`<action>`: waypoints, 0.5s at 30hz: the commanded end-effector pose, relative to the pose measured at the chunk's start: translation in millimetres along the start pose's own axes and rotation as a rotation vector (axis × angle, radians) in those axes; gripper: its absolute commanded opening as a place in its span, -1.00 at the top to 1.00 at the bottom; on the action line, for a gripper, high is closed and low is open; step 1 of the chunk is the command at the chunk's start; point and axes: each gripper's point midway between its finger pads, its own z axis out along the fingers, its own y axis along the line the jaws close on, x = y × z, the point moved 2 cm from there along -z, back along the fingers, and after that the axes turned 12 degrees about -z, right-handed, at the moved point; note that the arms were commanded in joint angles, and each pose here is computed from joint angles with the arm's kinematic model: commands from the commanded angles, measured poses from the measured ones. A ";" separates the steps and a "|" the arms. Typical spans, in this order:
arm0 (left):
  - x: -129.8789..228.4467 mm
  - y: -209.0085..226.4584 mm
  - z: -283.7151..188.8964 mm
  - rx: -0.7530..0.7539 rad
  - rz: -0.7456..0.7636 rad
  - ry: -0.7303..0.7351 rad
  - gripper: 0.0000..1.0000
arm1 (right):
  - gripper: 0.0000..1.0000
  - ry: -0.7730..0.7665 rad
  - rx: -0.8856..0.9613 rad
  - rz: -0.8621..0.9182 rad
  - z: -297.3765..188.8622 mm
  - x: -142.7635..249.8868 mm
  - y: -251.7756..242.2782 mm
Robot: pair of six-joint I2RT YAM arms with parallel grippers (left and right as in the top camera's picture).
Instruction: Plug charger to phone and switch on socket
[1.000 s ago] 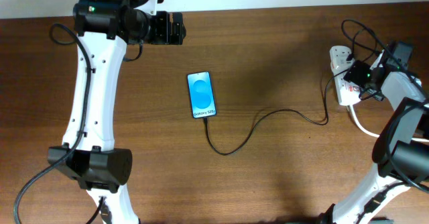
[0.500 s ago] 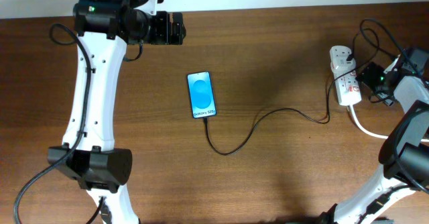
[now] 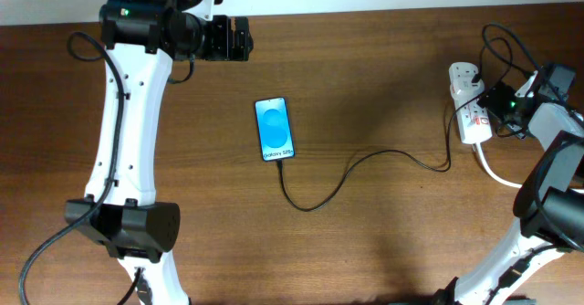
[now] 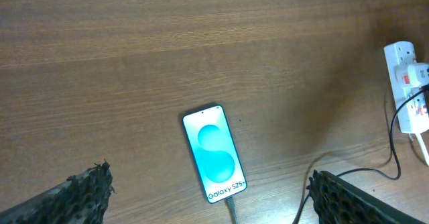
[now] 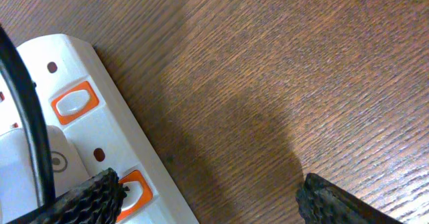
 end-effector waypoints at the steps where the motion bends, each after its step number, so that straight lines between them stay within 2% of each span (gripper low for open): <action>1: -1.9 -3.1 -5.3 0.009 0.011 -0.014 -0.99 | -0.75 0.070 -0.030 -0.009 13.1 19.6 8.2; 12: -1.9 -3.1 -5.3 0.009 0.011 -0.014 -0.99 | -0.65 0.140 -0.058 -0.071 15.3 37.6 36.6; 15: -1.9 -3.1 -5.3 0.009 0.011 -0.014 -0.99 | -0.90 0.102 -0.005 -0.016 4.1 20.4 14.3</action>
